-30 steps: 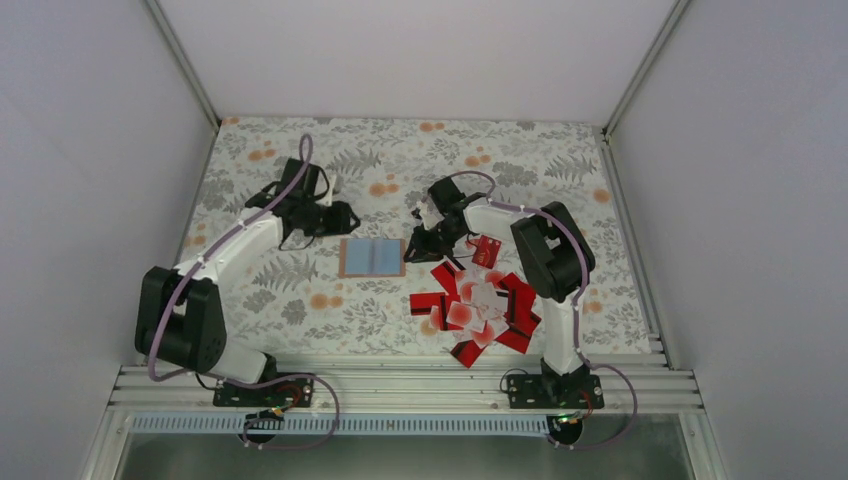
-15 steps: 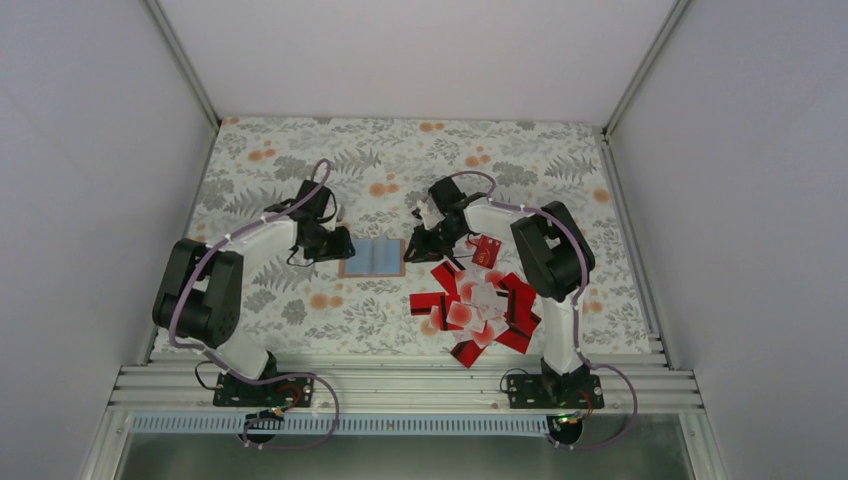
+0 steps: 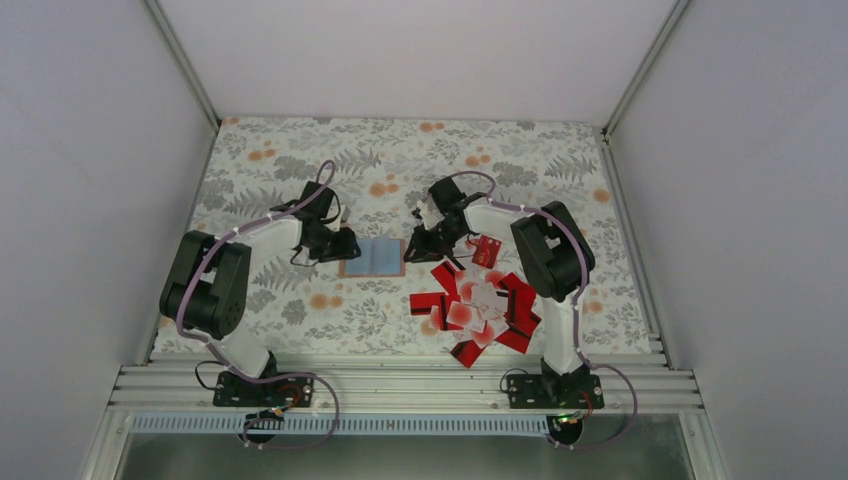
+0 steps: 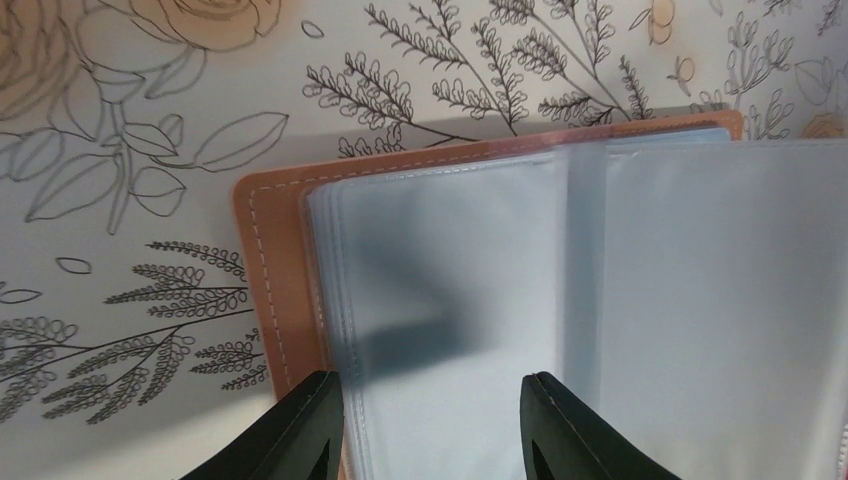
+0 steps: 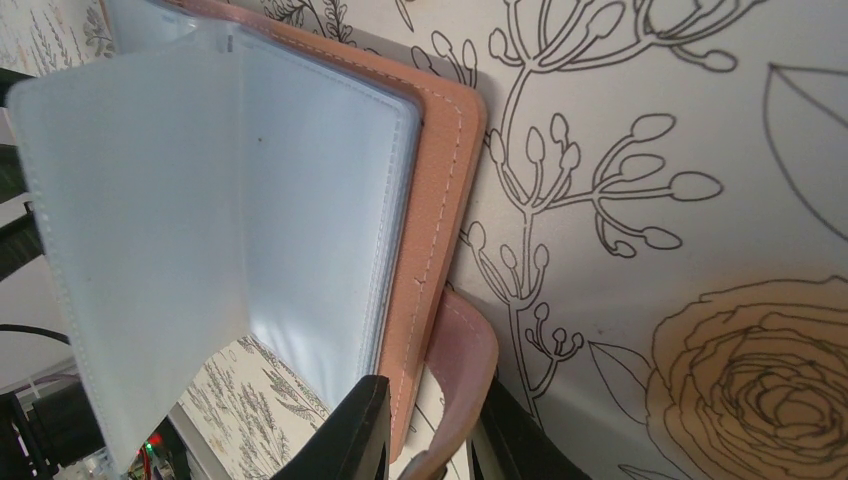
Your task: Put the credit cards into the card holder
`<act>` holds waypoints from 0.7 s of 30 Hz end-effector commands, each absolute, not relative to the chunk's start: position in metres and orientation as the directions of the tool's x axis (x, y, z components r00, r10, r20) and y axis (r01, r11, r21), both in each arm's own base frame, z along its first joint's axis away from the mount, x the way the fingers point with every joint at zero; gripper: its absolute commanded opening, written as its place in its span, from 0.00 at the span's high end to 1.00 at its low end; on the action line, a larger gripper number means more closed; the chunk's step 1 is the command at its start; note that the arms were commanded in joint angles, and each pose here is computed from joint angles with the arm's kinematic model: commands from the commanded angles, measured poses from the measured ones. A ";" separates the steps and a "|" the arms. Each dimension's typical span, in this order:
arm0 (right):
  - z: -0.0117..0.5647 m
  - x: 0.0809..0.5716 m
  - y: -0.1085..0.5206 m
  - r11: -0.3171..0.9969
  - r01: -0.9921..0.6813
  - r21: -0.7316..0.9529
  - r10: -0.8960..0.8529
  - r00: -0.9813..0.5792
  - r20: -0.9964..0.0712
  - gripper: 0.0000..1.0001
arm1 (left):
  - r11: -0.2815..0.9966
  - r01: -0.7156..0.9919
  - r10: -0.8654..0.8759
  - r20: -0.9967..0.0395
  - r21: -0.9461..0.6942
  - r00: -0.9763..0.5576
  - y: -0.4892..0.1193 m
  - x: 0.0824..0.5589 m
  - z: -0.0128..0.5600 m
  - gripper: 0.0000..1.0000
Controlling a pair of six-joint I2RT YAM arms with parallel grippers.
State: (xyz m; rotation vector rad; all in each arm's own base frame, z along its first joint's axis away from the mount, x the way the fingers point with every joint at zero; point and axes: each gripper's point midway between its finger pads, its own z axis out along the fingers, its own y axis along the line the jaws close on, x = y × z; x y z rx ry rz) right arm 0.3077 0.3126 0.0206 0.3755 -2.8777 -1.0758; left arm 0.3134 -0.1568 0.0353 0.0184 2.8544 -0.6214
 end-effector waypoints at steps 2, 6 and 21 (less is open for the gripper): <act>0.002 0.307 0.304 0.763 -0.191 0.617 -0.227 -0.974 -0.019 0.79 | 0.903 0.084 0.000 -0.195 -0.421 -0.981 -0.164 0.308 0.026 0.54; 0.000 0.307 0.304 0.763 -0.182 0.620 -0.221 -0.975 -0.014 0.79 | 0.899 0.092 0.012 -0.187 -0.427 -0.982 -0.169 0.307 0.024 0.54; -0.001 0.304 0.304 0.761 -0.173 0.625 -0.218 -0.976 -0.004 0.79 | 0.926 0.136 0.062 -0.213 -0.353 -0.975 -0.185 0.316 0.036 0.54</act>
